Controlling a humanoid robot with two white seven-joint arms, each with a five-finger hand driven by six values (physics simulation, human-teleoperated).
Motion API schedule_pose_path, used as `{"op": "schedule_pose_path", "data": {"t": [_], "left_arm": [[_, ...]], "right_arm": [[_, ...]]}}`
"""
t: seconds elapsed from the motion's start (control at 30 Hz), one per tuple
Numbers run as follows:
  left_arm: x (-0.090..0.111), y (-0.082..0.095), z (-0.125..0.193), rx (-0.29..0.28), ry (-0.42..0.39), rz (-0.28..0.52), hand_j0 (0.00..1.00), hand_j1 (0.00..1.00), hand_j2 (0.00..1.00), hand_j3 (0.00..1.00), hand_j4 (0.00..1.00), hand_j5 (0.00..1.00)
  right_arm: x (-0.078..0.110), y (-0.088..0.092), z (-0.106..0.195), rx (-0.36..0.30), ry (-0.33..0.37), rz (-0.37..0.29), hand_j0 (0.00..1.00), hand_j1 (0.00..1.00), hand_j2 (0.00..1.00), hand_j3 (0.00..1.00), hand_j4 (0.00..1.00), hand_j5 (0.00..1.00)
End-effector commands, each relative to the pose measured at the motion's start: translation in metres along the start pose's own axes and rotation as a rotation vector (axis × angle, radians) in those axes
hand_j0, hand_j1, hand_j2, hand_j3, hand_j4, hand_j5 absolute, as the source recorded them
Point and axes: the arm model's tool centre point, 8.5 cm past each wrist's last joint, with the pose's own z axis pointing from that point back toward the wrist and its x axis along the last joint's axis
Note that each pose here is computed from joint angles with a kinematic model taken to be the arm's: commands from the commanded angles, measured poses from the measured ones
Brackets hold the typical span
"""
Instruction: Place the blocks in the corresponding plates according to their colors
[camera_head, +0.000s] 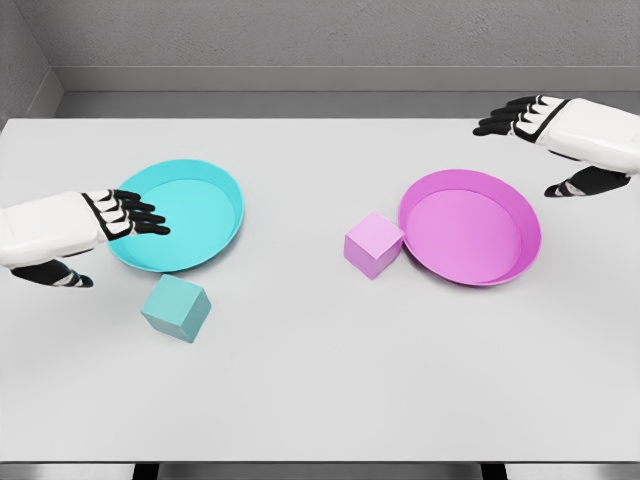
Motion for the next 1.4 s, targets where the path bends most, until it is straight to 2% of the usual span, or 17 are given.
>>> {"op": "schedule_pose_path", "data": {"t": [0.0, 0.03, 0.07, 0.13, 0.2, 0.27, 0.3, 0.4, 0.47, 0.5, 0.57, 0.67, 0.8, 1.0, 1.07, 1.17, 1.37], "left_arm": [[0.001, 0.000, 0.000, 0.000, -0.002, 0.005, 1.00, 1.00, 1.00, 1.00, 1.00, 1.00], [0.001, -0.001, 0.000, -0.001, -0.002, 0.005, 1.00, 1.00, 1.00, 1.00, 1.00, 1.00], [0.001, -0.005, -0.001, -0.042, -0.003, 0.006, 1.00, 1.00, 1.00, 1.00, 1.00, 1.00], [0.004, -0.004, -0.015, -0.054, -0.030, -0.001, 1.00, 1.00, 1.00, 1.00, 1.00, 1.00], [0.009, -0.009, -0.032, -0.082, -0.056, -0.026, 1.00, 1.00, 1.00, 1.00, 1.00, 1.00], [0.008, -0.009, -0.031, -0.090, -0.053, -0.032, 1.00, 1.00, 1.00, 1.00, 1.00, 1.00], [0.008, -0.007, -0.031, -0.087, -0.051, -0.037, 1.00, 1.00, 1.00, 1.00, 1.00, 1.00], [0.009, -0.008, -0.034, -0.109, -0.056, -0.039, 1.00, 1.00, 1.00, 1.00, 1.00, 1.00], [0.011, -0.013, -0.038, -0.149, -0.066, -0.039, 1.00, 1.00, 1.00, 1.00, 1.00, 1.00], [0.015, -0.019, -0.048, -0.169, -0.086, -0.035, 1.00, 1.00, 1.00, 1.00, 1.00, 1.00], [0.020, -0.028, -0.056, -0.194, -0.111, -0.021, 1.00, 1.00, 1.00, 1.00, 1.00, 1.00], [0.021, -0.028, -0.057, -0.195, -0.113, -0.022, 1.00, 1.00, 1.00, 1.00, 1.00, 1.00], [0.024, -0.032, -0.062, -0.224, -0.125, -0.024, 1.00, 1.00, 1.00, 1.00, 1.00, 1.00], [0.025, -0.033, -0.065, -0.237, -0.130, -0.027, 1.00, 1.00, 1.00, 1.00, 1.00, 1.00], [0.026, -0.037, -0.067, -0.261, -0.137, -0.028, 1.00, 1.00, 1.00, 1.00, 1.00, 1.00], [0.029, -0.038, -0.072, -0.259, -0.146, -0.029, 1.00, 1.00, 1.00, 1.00, 1.00, 1.00], [0.033, -0.048, -0.079, -0.285, -0.154, -0.050, 1.00, 1.00, 1.00, 1.00, 1.00, 1.00]], "right_arm": [[0.000, 0.000, 0.000, 0.000, 0.001, -0.003, 1.00, 1.00, 1.00, 1.00, 1.00, 1.00], [0.001, 0.000, -0.001, -0.001, -0.001, -0.003, 1.00, 1.00, 1.00, 1.00, 1.00, 1.00], [0.000, 0.000, 0.000, 0.000, 0.002, -0.002, 1.00, 1.00, 1.00, 1.00, 1.00, 1.00], [0.000, 0.000, 0.000, 0.001, 0.002, 0.000, 1.00, 1.00, 1.00, 1.00, 1.00, 1.00], [-0.001, 0.000, -0.005, 0.013, 0.019, 0.038, 1.00, 1.00, 1.00, 1.00, 1.00, 1.00], [0.011, 0.016, -0.032, -0.028, -0.033, -0.011, 1.00, 1.00, 1.00, 1.00, 1.00, 1.00], [0.014, 0.020, -0.039, -0.017, -0.035, 0.002, 1.00, 1.00, 1.00, 1.00, 1.00, 1.00], [0.035, 0.049, -0.066, 0.076, -0.116, -0.008, 1.00, 1.00, 1.00, 1.00, 1.00, 1.00], [0.056, 0.048, -0.076, 0.080, -0.179, 0.020, 1.00, 1.00, 1.00, 1.00, 1.00, 1.00], [0.059, 0.047, -0.077, 0.078, -0.184, 0.027, 1.00, 1.00, 1.00, 1.00, 1.00, 1.00], [0.058, 0.050, -0.077, 0.097, -0.168, 0.055, 1.00, 1.00, 1.00, 1.00, 1.00, 1.00], [0.057, 0.053, -0.080, 0.129, -0.142, 0.109, 1.00, 1.00, 1.00, 1.00, 1.00, 1.00], [0.062, 0.060, -0.089, 0.134, -0.159, 0.102, 1.00, 1.00, 1.00, 1.00, 1.00, 1.00], [0.076, 0.057, -0.113, 0.129, -0.191, 0.150, 1.00, 1.00, 1.00, 1.00, 1.00, 1.00], [0.082, 0.057, -0.122, 0.113, -0.209, 0.141, 1.00, 1.00, 1.00, 1.00, 1.00, 1.00], [0.087, 0.067, -0.131, 0.137, -0.218, 0.127, 1.00, 1.00, 1.00, 1.00, 1.00, 1.00], [0.087, 0.073, -0.148, 0.135, -0.201, 0.110, 1.00, 1.00, 1.00, 1.00, 1.00, 1.00]]}}
